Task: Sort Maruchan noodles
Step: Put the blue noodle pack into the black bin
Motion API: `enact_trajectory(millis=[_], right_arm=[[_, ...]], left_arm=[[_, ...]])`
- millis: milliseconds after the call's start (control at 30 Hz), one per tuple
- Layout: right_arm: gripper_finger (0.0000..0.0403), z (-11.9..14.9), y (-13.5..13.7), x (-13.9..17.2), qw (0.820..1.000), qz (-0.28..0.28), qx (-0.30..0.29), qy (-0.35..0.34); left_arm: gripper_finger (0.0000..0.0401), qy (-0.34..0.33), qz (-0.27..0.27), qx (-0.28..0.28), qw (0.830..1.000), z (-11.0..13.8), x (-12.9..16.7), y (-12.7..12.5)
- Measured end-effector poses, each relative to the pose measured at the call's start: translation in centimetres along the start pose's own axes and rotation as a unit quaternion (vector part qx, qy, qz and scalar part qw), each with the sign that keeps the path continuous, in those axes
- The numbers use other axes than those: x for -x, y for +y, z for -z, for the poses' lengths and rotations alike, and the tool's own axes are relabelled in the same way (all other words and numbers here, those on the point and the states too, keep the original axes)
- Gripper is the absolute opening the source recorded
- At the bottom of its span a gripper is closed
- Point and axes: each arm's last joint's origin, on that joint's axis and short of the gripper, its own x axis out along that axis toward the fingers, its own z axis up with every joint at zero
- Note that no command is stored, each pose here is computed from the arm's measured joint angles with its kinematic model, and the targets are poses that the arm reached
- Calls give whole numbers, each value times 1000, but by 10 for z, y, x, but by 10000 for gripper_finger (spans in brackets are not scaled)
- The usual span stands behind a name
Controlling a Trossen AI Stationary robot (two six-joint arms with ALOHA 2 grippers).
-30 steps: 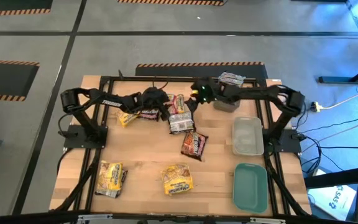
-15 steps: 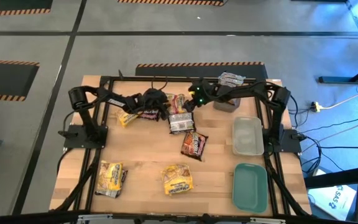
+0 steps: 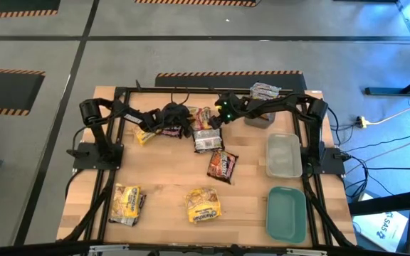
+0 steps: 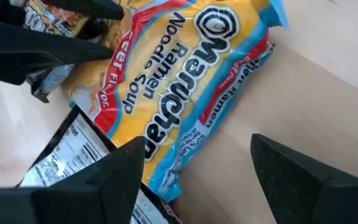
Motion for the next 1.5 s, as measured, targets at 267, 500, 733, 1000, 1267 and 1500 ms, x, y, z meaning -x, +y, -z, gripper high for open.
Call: enact_trajectory(millis=[267,500,733,1000,1267,1500], right_arm=[[276,-5,3,0,1000,-14,-5,-25],[276,-5,3,0,999,-15,-23,-24],[276,2,2,0,998,-21,-50,18],[275,7,4,-12,997,-36,-60,26],[275,11,11,-15,997,-59,-46,34],[275,8,14,-15,994,-100,-39,25]], left_arm=[[128,-21,36,5,999,13,6,2],[128,-31,47,5,998,17,9,2],[128,-36,65,4,997,18,10,1],[128,-57,130,-15,990,16,11,-18],[128,-61,107,-9,992,16,11,-18],[128,-63,100,-7,993,16,11,-17]])
